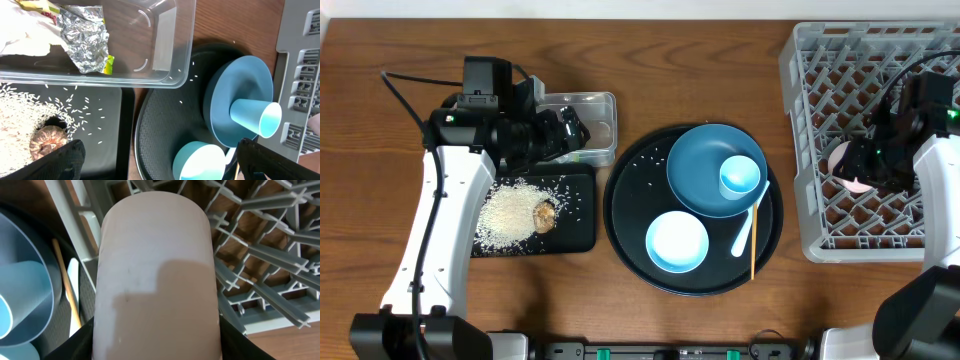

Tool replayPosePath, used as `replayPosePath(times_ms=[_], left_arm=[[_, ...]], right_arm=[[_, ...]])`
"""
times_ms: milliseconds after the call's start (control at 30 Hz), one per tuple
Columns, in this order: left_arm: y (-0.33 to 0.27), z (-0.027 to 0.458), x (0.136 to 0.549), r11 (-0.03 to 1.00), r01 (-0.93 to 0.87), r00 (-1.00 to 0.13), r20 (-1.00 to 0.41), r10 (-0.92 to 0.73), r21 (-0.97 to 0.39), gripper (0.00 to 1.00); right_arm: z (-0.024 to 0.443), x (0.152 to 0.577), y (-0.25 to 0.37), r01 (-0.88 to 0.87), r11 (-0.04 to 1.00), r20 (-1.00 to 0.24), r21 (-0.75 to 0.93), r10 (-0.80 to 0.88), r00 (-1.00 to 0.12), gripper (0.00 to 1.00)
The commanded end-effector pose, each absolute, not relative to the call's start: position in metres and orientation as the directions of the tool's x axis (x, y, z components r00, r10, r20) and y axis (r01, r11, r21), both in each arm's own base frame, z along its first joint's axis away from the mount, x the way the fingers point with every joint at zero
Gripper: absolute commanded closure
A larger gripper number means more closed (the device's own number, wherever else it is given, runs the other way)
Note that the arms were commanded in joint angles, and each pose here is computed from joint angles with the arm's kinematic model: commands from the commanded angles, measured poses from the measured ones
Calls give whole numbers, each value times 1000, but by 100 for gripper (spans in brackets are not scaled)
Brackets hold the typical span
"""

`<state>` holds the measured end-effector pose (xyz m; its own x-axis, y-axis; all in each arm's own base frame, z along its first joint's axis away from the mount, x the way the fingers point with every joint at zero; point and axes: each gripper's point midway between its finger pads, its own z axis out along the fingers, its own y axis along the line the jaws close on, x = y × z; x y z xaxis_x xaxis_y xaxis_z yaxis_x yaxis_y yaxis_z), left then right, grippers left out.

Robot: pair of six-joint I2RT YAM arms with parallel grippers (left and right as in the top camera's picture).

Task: Sort waste into correct bins and load items into the dishwasher rack
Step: 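Open the right gripper and lift it away from the pink cup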

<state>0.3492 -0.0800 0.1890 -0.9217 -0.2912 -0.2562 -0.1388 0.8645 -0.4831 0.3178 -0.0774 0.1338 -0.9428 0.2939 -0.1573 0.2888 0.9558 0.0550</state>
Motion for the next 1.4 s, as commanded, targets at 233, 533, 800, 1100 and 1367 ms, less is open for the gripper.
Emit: replayPosePath(times_ms=[233, 533, 800, 1100, 1367], left_arm=[[-77, 190, 350, 869, -139, -920, -263, -291, -475, 2], [-77, 190, 350, 869, -139, -920, -263, -291, -475, 2], [-77, 190, 350, 869, -139, -920, -263, -291, -475, 2], [-77, 190, 350, 869, -139, -920, -263, -291, -475, 2], [-77, 190, 350, 869, -139, -920, -263, -291, -475, 2]], right_arm=[[115, 323, -81, 309, 948, -174, 76, 318, -932, 69], [118, 338, -85, 303, 950, -240, 78, 313, -919, 68], [119, 343, -84, 299, 950, -258, 89, 312, -914, 51], [124, 356, -83, 281, 953, -310, 115, 303, -901, 22], [130, 357, -83, 281, 952, -312, 120, 305, -900, 25]])
